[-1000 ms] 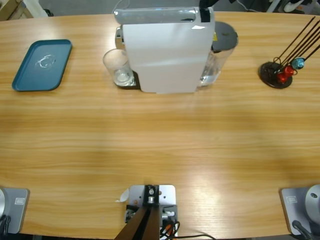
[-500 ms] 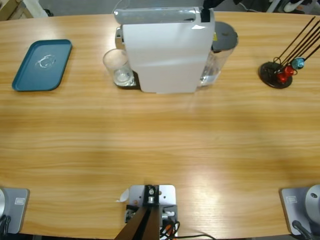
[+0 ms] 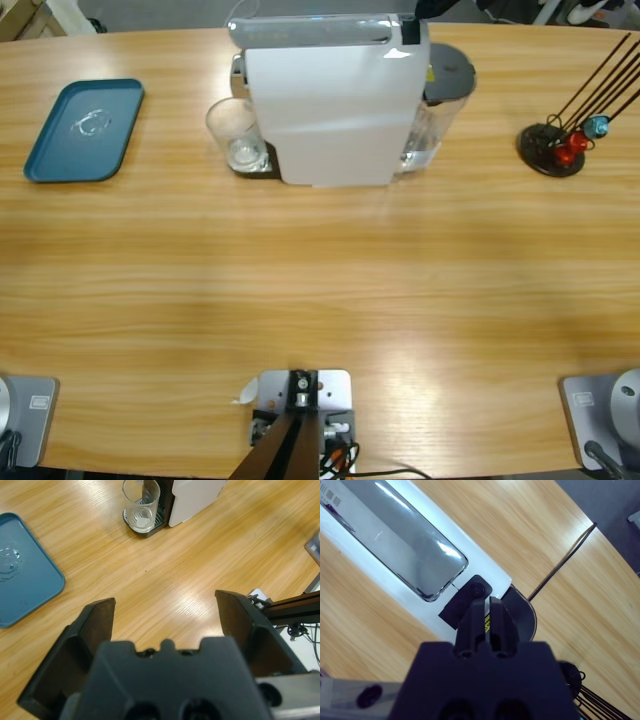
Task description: Pour coffee
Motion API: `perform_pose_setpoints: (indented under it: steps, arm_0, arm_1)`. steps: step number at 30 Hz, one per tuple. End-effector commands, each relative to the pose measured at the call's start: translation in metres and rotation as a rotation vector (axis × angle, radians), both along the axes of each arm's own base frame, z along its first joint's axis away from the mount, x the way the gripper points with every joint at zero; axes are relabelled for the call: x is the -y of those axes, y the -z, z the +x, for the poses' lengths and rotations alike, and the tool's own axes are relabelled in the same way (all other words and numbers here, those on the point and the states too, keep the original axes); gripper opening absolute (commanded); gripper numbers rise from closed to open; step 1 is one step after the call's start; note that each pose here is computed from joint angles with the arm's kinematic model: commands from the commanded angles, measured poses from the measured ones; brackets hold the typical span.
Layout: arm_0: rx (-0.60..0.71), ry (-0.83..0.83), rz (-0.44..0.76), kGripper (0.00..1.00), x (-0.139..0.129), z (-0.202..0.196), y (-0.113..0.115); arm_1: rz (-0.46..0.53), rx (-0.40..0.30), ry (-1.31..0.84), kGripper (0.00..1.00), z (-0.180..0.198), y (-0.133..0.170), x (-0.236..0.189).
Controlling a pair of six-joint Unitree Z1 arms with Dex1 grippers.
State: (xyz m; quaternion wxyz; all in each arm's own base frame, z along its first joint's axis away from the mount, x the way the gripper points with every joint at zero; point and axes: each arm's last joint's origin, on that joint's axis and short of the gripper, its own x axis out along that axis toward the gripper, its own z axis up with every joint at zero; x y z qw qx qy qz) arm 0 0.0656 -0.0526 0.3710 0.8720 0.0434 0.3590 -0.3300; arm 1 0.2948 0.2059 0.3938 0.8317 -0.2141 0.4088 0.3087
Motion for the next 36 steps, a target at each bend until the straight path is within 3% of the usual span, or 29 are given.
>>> perform_pose_setpoints:
  steps: [1,2,4,7,11,14,19,23,30,36]
  arm_0:
    - [-0.052,-0.021,0.029,0.876,0.004,0.008,0.012]
    - [-0.053,-0.020,0.029,0.876,0.004,0.008,0.013]
    - [-0.056,-0.019,0.031,0.876,0.004,0.009,0.013]
    - [-0.054,-0.019,0.030,0.876,0.005,0.009,0.013]
    - [-0.068,0.002,0.017,0.876,0.009,0.013,0.015]
    - [-0.084,0.026,0.017,0.876,0.014,0.020,0.019]
    - [-0.078,0.029,0.024,0.876,0.020,0.030,0.034]
    - [-0.081,0.036,0.025,0.876,0.022,0.031,0.040]
    - [-0.078,0.062,0.025,0.876,0.024,0.027,0.050]
    - [-0.101,0.061,0.039,0.876,0.028,0.032,0.057]
  arm_1:
    - [-0.033,0.063,0.051,0.000,-0.019,-0.016,0.023]
    - [-0.029,0.071,0.059,0.013,-0.028,-0.020,0.029]
    - [-0.001,0.080,0.079,0.305,-0.053,-0.023,0.044]
    - [0.038,0.087,0.091,0.344,-0.103,-0.011,0.069]
    - [0.111,0.011,0.026,0.747,-0.155,0.026,0.084]
    - [0.149,-0.028,-0.014,0.930,-0.174,0.044,0.083]
    - [0.242,-0.062,-0.045,1.000,-0.189,0.077,0.088]
    - [0.227,-0.083,-0.037,1.000,-0.197,0.098,0.097]
    - [0.307,0.011,-0.038,1.000,-0.216,0.106,0.118]
    - [0.263,-0.043,-0.039,1.000,-0.204,0.115,0.105]
